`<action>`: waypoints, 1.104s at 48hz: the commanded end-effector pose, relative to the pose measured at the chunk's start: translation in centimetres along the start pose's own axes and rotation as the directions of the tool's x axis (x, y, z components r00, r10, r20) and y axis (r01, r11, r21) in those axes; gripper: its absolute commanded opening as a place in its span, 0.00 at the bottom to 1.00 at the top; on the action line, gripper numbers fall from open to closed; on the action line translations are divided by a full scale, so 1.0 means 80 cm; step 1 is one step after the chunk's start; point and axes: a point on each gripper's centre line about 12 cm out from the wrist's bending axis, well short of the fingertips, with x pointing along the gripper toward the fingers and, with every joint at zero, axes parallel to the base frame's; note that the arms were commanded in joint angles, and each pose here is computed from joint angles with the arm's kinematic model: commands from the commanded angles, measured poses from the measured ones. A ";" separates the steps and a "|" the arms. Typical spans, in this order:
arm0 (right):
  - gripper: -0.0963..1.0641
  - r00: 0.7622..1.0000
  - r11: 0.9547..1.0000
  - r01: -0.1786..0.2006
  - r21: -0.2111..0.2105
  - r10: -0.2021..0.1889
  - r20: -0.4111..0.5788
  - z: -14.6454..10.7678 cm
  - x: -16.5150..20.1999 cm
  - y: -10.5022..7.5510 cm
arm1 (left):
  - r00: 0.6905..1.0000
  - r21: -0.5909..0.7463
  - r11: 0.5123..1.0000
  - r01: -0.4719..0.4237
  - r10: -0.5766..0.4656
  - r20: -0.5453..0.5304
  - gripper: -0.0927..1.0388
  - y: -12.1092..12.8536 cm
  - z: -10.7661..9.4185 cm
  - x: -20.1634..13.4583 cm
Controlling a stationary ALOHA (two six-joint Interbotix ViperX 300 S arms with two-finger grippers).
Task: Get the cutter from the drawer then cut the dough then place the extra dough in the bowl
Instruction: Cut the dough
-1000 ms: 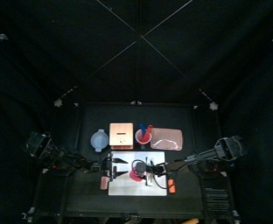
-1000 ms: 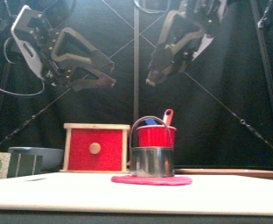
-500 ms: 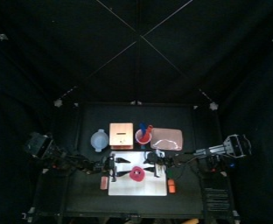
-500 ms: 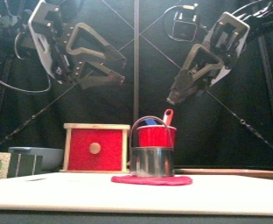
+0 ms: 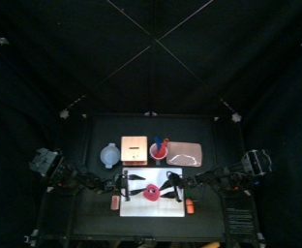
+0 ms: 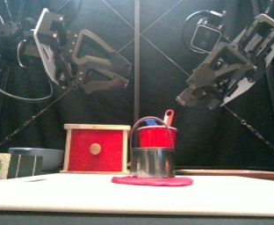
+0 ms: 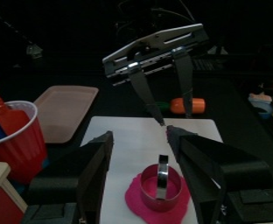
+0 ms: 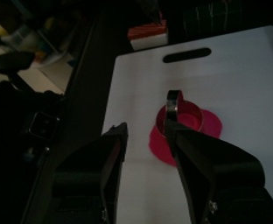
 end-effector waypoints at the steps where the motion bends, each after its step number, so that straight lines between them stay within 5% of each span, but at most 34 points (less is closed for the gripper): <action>1: 0.75 0.997 1.000 -0.015 -0.011 0.016 0.078 0.005 0.005 -0.001 | 0.999 0.010 1.000 -0.008 0.007 0.032 0.85 -0.003 -0.002 0.004; 9: 0.75 0.990 0.995 0.073 -0.070 -0.063 0.130 0.000 0.020 -0.015 | 1.000 0.003 1.000 -0.009 0.009 0.028 0.85 -0.004 -0.008 0.006; 27: 0.75 0.953 0.964 0.241 -0.114 -0.213 0.215 -0.015 0.022 0.009 | 1.000 0.013 1.000 0.006 -0.006 0.005 0.85 -0.001 -0.018 -0.008; 36: 0.75 0.941 0.957 0.274 -0.096 -0.246 0.233 -0.020 0.028 0.019 | 0.999 0.030 0.999 0.020 -0.019 -0.027 0.85 -0.007 -0.034 -0.008; 53: 0.75 0.939 0.953 0.289 -0.093 -0.264 0.218 -0.027 0.050 0.016 | 0.997 0.037 0.998 0.057 -0.055 -0.061 0.85 -0.025 -0.064 0.022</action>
